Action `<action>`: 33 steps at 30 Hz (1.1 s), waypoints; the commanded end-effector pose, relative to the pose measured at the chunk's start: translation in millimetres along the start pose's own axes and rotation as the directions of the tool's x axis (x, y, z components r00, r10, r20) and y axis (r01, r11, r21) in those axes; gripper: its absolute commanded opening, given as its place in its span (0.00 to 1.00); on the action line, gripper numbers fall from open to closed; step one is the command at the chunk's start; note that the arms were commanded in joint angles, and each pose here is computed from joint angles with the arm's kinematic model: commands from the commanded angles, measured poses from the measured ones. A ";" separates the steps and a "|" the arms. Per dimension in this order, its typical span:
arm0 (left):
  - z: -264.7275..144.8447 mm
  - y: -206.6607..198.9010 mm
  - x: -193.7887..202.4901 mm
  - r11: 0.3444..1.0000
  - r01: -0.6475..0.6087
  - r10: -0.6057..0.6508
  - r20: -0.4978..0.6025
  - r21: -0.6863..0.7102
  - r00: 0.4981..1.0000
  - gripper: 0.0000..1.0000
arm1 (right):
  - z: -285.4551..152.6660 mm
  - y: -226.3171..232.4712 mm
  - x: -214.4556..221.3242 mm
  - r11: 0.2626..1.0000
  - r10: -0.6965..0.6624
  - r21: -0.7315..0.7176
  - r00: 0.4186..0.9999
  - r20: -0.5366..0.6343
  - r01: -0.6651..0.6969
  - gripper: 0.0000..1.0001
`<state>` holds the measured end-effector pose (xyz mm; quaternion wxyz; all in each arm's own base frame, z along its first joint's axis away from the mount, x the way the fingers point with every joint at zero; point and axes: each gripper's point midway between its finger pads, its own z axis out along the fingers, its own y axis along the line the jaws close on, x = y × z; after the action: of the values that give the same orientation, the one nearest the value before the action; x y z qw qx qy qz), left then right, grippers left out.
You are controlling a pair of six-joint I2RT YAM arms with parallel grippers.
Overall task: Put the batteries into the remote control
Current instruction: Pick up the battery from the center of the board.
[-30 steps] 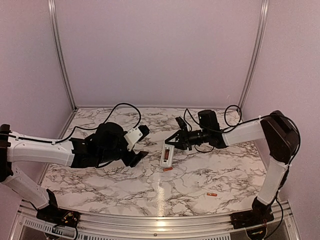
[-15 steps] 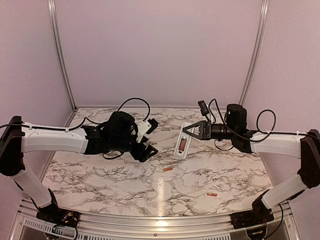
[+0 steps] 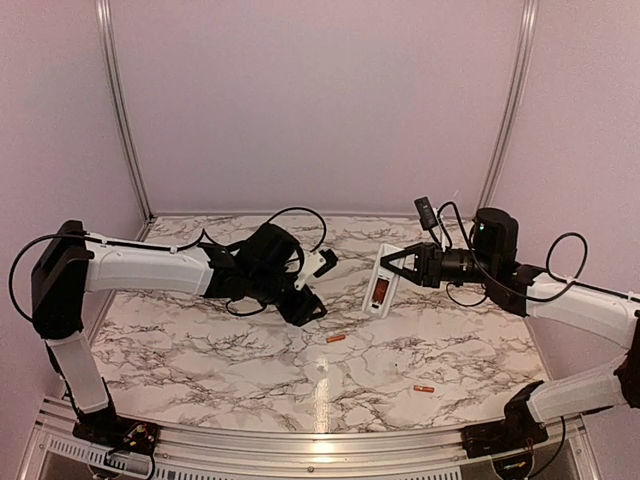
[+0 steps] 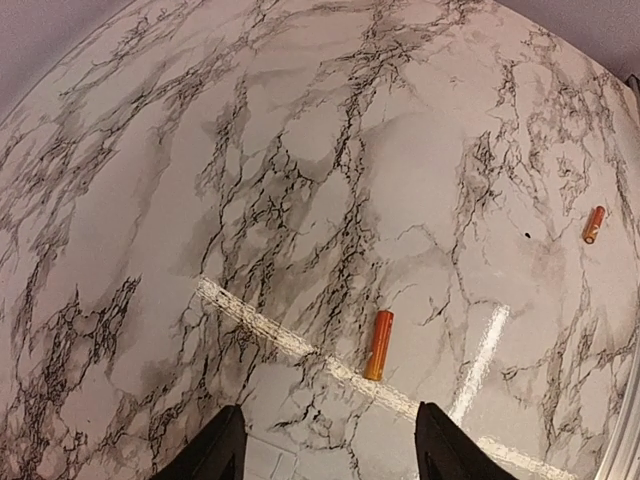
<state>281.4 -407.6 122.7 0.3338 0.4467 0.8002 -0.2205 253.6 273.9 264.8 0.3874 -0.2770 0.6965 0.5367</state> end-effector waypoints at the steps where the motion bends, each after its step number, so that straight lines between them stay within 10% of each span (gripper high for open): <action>1: 16.0 -1.3 12.6 1.000 -0.003 0.004 -0.099 0.013 0.995 0.58 | -2.9 -7.8 2.1 0.999 0.005 0.054 1.000 -0.009 -0.005 0.00; 25: 95.0 -27.2 52.0 0.987 -0.160 0.161 -0.353 0.030 0.922 0.40 | -36.7 -43.9 3.6 0.982 0.136 0.127 0.989 0.057 -0.142 0.00; 33: 89.2 -27.7 66.1 0.986 -0.165 0.160 -0.400 0.022 0.902 0.18 | -36.5 -43.9 5.0 0.982 0.135 0.122 0.989 0.058 -0.141 0.00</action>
<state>267.9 -452.8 22.0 0.2019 0.5420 0.8086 -0.1083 278.5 228.4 230.6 0.3692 -0.1835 0.7497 0.5176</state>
